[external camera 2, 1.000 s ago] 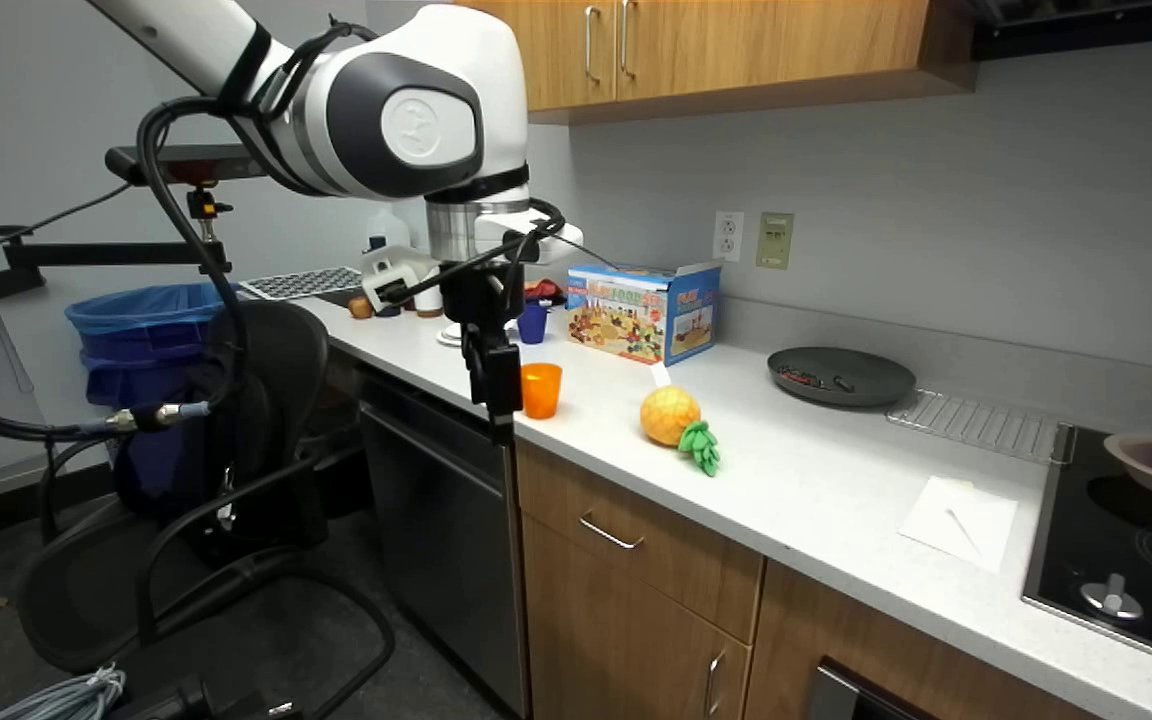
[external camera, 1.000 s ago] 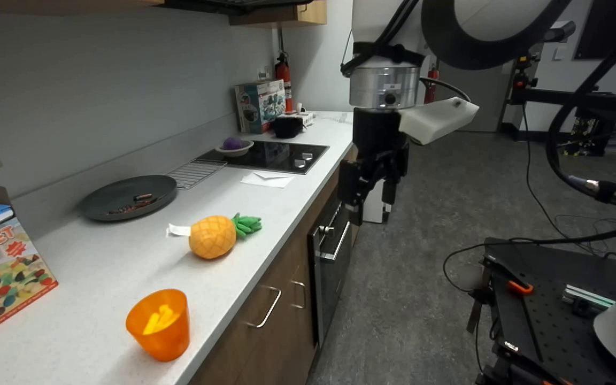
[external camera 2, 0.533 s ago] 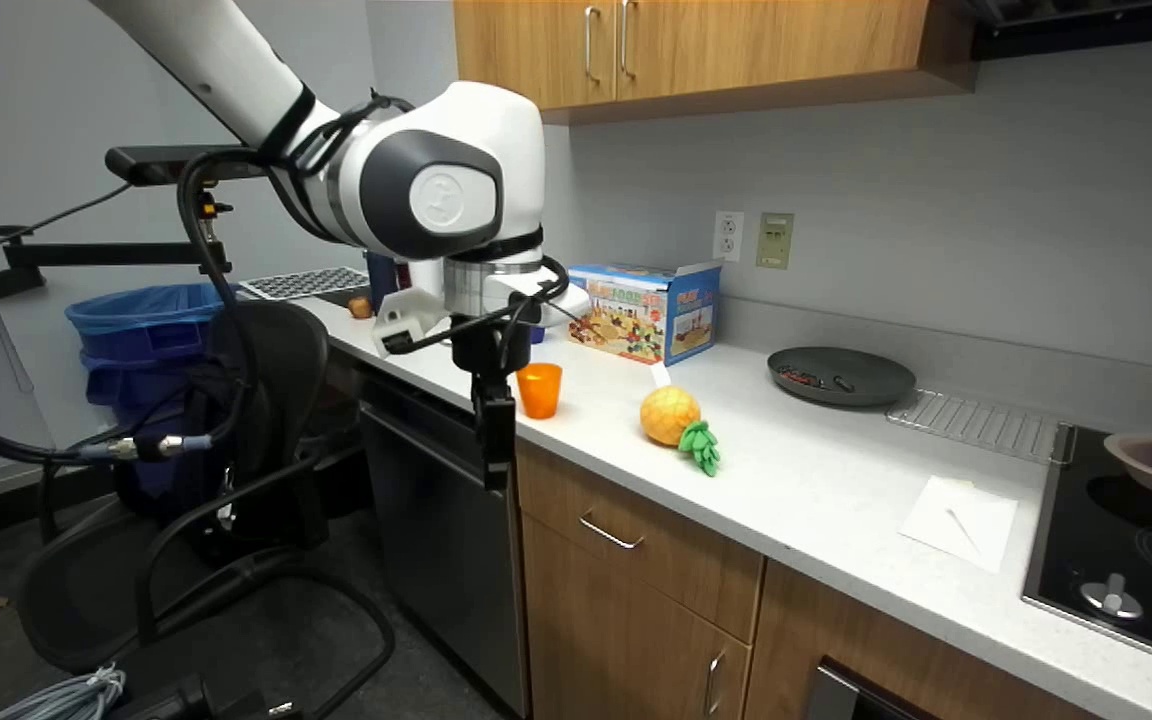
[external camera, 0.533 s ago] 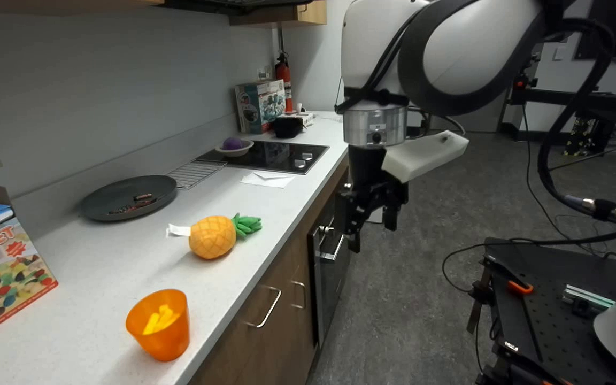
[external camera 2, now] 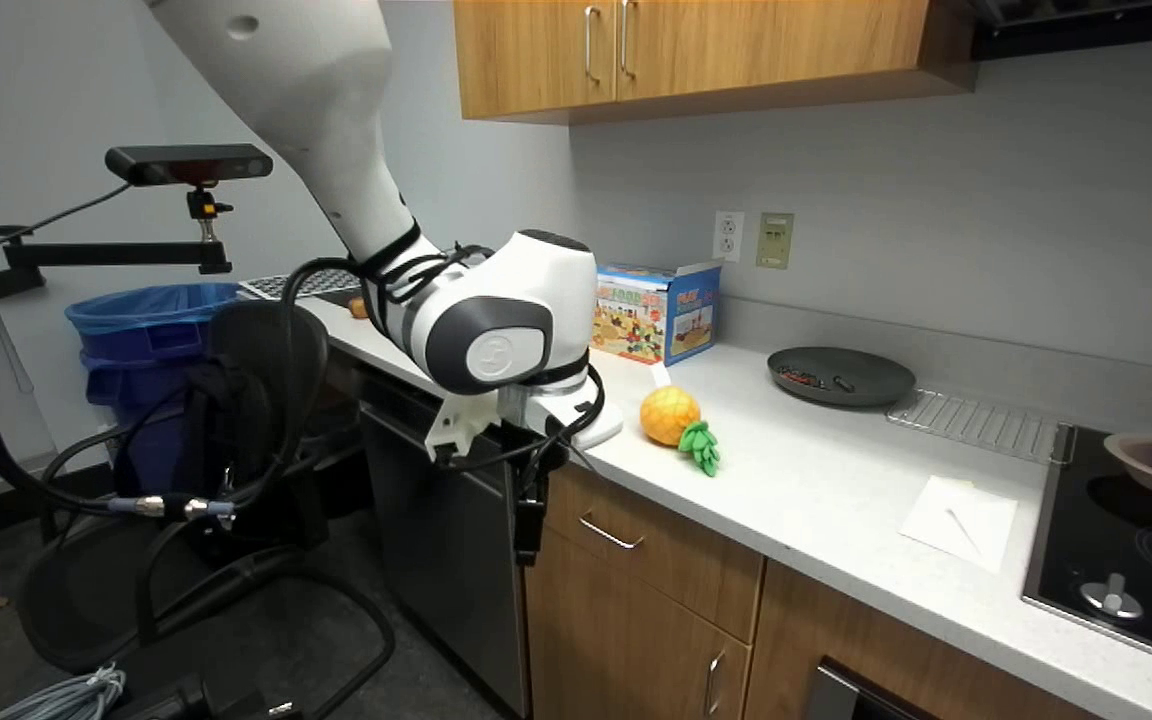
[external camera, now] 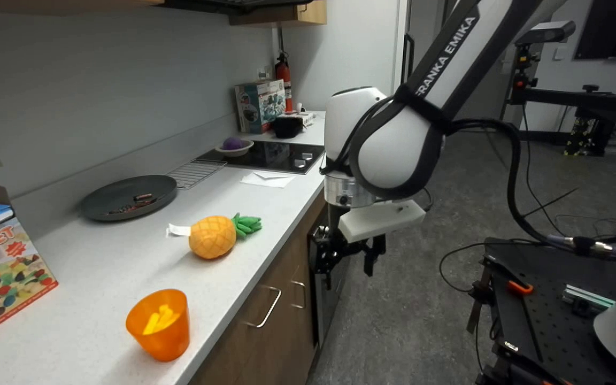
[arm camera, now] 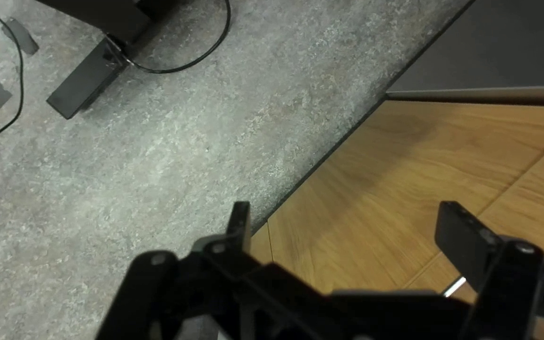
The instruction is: Open the drawer, put the pineapple plush toy in the drawer then close the drawer
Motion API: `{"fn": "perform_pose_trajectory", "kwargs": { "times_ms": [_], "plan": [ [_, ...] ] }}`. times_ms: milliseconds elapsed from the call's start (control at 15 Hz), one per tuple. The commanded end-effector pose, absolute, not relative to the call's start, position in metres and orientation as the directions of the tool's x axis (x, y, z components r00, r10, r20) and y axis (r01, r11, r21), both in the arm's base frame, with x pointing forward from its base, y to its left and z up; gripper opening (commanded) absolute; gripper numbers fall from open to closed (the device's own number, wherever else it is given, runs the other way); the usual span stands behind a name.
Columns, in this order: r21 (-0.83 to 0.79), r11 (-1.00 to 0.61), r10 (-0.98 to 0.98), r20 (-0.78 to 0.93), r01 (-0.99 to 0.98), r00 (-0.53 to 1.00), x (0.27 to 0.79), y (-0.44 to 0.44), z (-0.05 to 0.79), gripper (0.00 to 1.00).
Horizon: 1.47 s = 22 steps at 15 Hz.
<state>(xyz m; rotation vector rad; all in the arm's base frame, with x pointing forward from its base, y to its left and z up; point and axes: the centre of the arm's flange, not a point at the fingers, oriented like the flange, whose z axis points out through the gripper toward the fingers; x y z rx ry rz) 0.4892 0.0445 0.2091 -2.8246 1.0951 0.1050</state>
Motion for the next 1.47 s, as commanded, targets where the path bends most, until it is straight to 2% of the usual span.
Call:
{"fn": "perform_pose_trajectory", "kwargs": {
  "times_ms": [0,133,200,867,1400],
  "plan": [
    [-0.149,-0.648,-0.741,-0.102,-0.747,0.663,0.524,0.048,0.176,1.00],
    [-0.176,-0.604,-0.776,-0.094,-0.778,0.624,0.532,0.045,0.169,1.00],
    [-0.141,-0.643,-0.747,-0.099,-0.753,0.657,0.513,0.042,0.180,1.00],
    [-0.129,-0.632,-0.762,-0.081,-0.764,0.643,0.513,0.049,0.152,1.00],
    [-0.190,-0.567,-0.816,-0.004,-0.802,0.578,0.525,0.051,0.128,1.00]
  ]
}}
